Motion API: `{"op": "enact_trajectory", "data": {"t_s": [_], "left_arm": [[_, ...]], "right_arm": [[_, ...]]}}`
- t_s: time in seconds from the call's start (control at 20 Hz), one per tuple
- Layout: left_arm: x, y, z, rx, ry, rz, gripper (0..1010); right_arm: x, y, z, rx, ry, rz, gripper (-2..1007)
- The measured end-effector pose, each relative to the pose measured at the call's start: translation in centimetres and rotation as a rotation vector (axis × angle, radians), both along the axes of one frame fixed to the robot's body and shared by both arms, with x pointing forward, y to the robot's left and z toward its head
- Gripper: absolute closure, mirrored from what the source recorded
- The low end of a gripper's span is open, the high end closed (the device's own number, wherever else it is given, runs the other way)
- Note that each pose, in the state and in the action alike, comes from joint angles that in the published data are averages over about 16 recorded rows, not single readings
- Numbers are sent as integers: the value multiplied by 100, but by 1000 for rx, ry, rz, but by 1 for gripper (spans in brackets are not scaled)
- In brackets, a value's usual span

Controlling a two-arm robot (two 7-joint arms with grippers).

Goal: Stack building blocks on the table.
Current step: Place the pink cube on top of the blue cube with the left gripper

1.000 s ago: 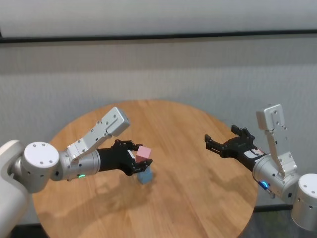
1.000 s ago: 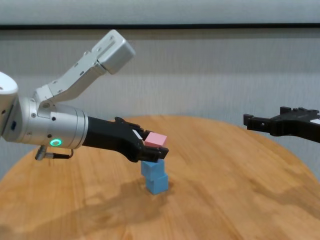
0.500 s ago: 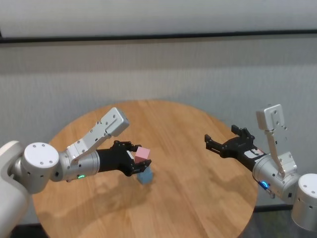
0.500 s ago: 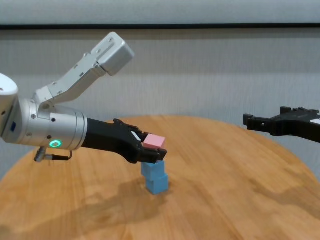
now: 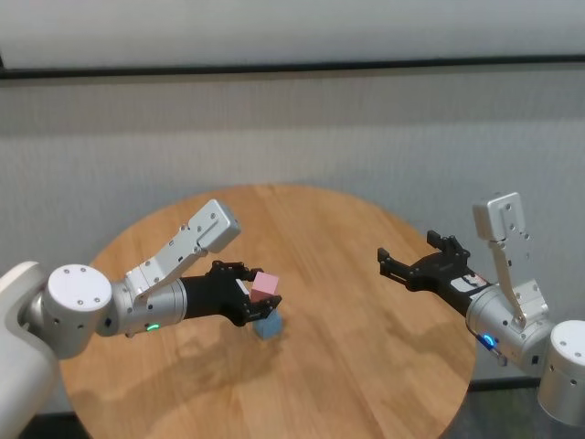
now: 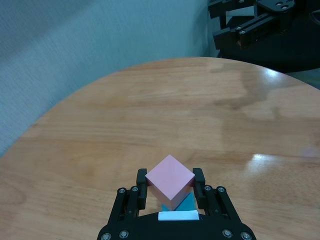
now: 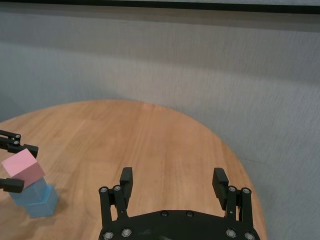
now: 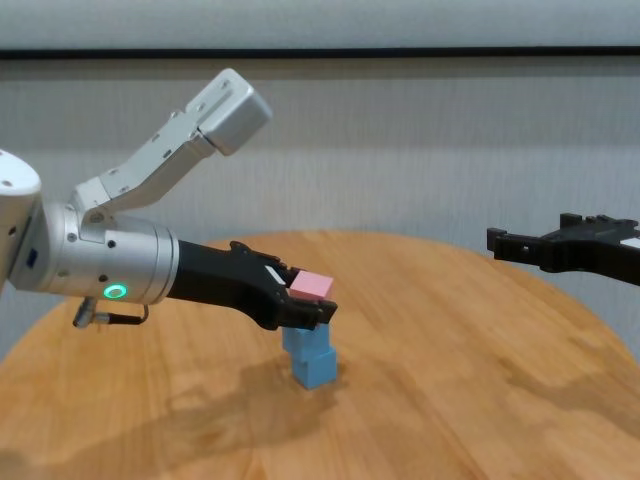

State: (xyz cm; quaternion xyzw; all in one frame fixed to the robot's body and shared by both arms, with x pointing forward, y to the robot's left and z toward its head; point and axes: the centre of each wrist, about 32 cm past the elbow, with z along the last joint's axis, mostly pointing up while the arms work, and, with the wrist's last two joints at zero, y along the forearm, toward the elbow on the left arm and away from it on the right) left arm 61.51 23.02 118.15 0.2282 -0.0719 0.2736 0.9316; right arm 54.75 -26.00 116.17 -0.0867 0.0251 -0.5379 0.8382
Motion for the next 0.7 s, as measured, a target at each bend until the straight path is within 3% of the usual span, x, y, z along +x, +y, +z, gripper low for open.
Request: {"op": "enact_trajectory", "data": {"t_s": [0.4,0.7], "left_arm": [[-1,-2,-18,-3,0,3,423],[-4,1,-30,-6,-2,5,323]], "right_arm": [[0,0,0,0,0,0,1],[0,0,0,0,0,0,1]]}}
